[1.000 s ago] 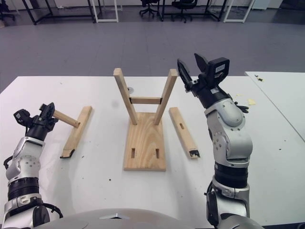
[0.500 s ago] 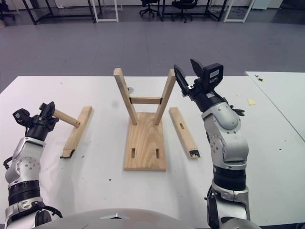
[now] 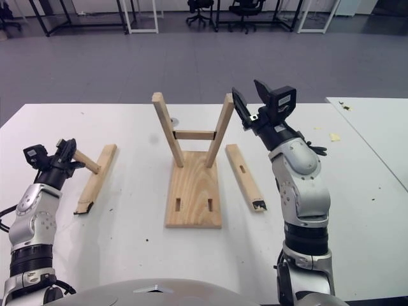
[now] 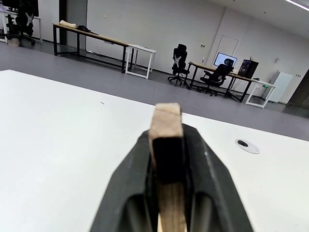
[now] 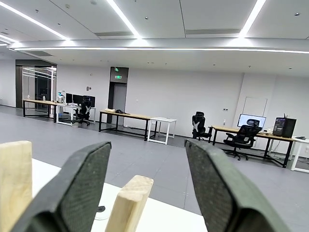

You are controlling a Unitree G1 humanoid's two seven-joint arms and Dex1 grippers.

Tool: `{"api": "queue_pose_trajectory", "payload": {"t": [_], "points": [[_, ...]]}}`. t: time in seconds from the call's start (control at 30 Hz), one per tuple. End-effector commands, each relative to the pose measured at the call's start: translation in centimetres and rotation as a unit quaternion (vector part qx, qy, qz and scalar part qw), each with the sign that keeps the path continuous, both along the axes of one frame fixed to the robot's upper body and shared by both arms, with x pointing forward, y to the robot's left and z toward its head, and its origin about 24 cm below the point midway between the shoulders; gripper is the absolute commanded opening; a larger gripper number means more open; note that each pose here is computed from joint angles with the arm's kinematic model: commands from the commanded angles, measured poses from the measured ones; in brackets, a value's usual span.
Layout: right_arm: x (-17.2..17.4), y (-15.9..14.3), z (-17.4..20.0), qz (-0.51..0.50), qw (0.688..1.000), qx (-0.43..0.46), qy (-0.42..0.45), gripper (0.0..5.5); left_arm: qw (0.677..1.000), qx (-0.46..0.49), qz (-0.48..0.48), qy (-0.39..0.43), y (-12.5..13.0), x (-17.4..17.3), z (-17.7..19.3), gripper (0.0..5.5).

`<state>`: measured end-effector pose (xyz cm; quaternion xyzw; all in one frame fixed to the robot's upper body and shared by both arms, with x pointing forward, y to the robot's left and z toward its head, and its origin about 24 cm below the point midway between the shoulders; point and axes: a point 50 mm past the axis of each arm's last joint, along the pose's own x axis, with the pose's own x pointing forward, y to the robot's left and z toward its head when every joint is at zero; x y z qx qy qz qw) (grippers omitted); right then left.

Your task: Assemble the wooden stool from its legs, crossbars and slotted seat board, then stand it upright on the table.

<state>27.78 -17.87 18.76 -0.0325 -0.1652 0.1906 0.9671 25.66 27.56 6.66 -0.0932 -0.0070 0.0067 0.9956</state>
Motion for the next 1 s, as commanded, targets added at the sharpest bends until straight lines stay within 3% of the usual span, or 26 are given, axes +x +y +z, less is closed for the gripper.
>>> {"api": "queue_pose_trajectory", "payload": {"t": [0.03,0.33,0.53,0.63,0.77,1.0], "points": [[0.1,0.5,-0.1,0.007,0.999,-0.036,-0.002,2.85,0.991,0.022,-0.014,0.134,-1.3,-2.0,-5.2,0.4],[0.1,1.0,0.0,0.014,0.998,-0.061,-0.006,2.85,0.985,0.004,-0.018,0.17,-2.4,-3.6,-8.1,0.4],[0.0,1.0,0.0,0.014,0.998,-0.064,-0.008,2.85,0.996,0.041,0.004,0.082,-2.0,-1.2,-3.7,0.4],[0.1,1.1,0.2,0.014,0.998,-0.062,-0.013,2.85,0.997,0.065,0.003,0.032,-1.6,0.1,-0.5,1.12],[0.1,1.2,0.3,0.012,0.998,-0.059,-0.016,2.85,0.996,0.082,-0.017,0.035,-1.8,-0.2,0.3,1.81],[0.0,1.1,-0.2,0.004,0.998,-0.059,-0.006,2.85,0.973,0.119,-0.037,0.193,-1.1,-3.7,-1.1,2.94]]}}
